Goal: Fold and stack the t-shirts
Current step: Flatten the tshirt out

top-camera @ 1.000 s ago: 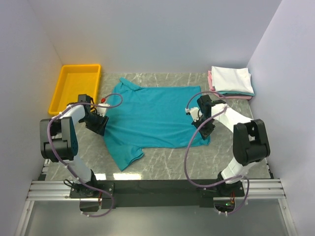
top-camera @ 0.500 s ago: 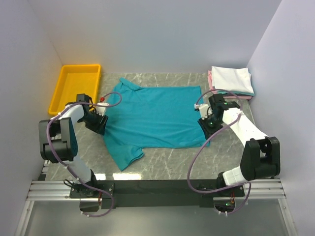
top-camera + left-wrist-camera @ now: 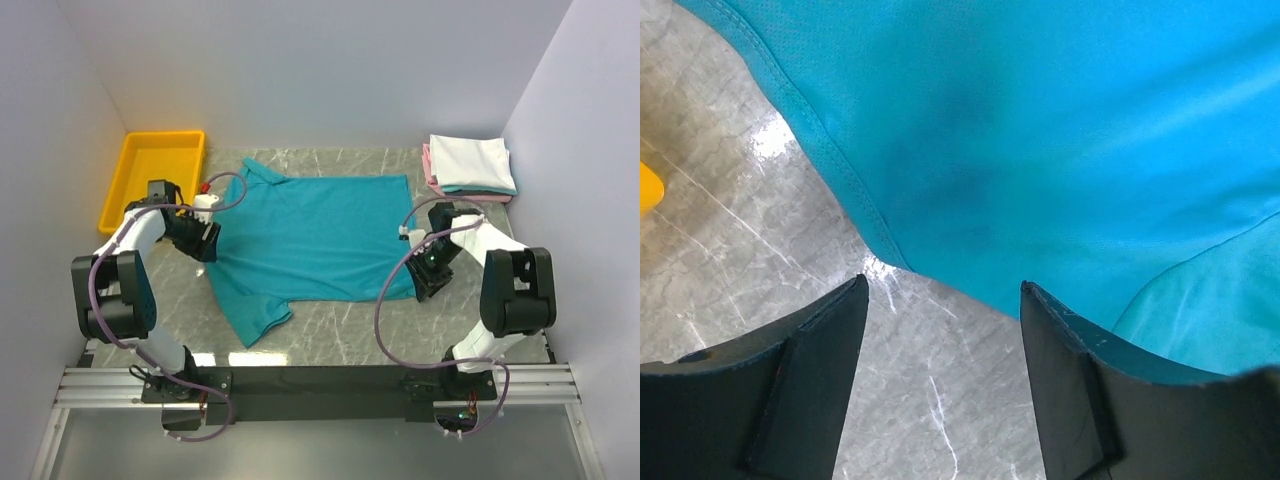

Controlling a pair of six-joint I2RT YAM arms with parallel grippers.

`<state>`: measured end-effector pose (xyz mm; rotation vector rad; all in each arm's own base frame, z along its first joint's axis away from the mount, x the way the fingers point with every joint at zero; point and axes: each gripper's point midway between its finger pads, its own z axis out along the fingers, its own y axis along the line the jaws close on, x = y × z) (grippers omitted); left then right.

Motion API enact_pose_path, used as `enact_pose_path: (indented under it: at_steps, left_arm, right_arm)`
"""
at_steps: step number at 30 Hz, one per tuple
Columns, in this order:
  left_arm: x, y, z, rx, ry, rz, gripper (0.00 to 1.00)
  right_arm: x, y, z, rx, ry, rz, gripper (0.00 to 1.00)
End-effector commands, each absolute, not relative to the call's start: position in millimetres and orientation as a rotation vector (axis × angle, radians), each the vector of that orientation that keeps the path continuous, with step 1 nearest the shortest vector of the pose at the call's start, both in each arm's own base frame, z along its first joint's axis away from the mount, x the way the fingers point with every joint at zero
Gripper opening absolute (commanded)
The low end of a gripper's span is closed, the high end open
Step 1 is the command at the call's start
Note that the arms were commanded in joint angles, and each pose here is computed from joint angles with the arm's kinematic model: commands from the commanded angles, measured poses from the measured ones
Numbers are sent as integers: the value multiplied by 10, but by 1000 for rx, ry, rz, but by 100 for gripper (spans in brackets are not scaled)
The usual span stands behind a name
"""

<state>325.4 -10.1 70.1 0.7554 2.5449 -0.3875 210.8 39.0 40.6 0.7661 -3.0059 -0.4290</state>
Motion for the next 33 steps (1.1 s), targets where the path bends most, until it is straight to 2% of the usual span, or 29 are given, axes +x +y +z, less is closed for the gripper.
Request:
enact_pose_path:
  at_steps: [1,2,5,7,8,17,26,27,28,29,31,33]
  left_arm:
    - [3288,-78,629,764,2538,-370,68]
    - [3281,-53,585,758,2552,-356,68]
    - [3303,13,462,733,2590,-314,64]
    - [3298,44,374,718,2622,-308,61]
    - [3297,59,343,715,2633,-301,61]
    - [3306,329,53,697,2730,-168,52]
    - [3368,298,98,765,2698,-218,53]
    - [3311,252,197,782,2685,-252,54]
    - [3302,158,291,799,2650,-317,56]
    - [3273,108,370,838,2622,-351,57]
    - [3221,8,614,846,2574,-404,59]
    - [3218,-38,784,836,2537,-409,59]
  right_arm:
    - [2169,449,355,820,-2993,-489,45]
    - [2178,458,349,823,-2989,-495,41]
    - [2154,426,276,821,-2956,-480,14]
    - [2127,388,263,832,-2946,-465,1]
    - [2112,366,277,834,-2949,-455,0]
    - [1871,83,401,936,-2900,-329,0]
    - [1719,110,315,971,-2777,-368,0]
    - [1686,136,354,984,-2761,-382,5]
    - [1726,163,406,1007,-2768,-388,19]
    - [1766,173,474,1029,-2785,-391,24]
    - [1976,161,673,1048,-2853,-370,30]
    - [2165,191,825,1021,-2932,-385,31]
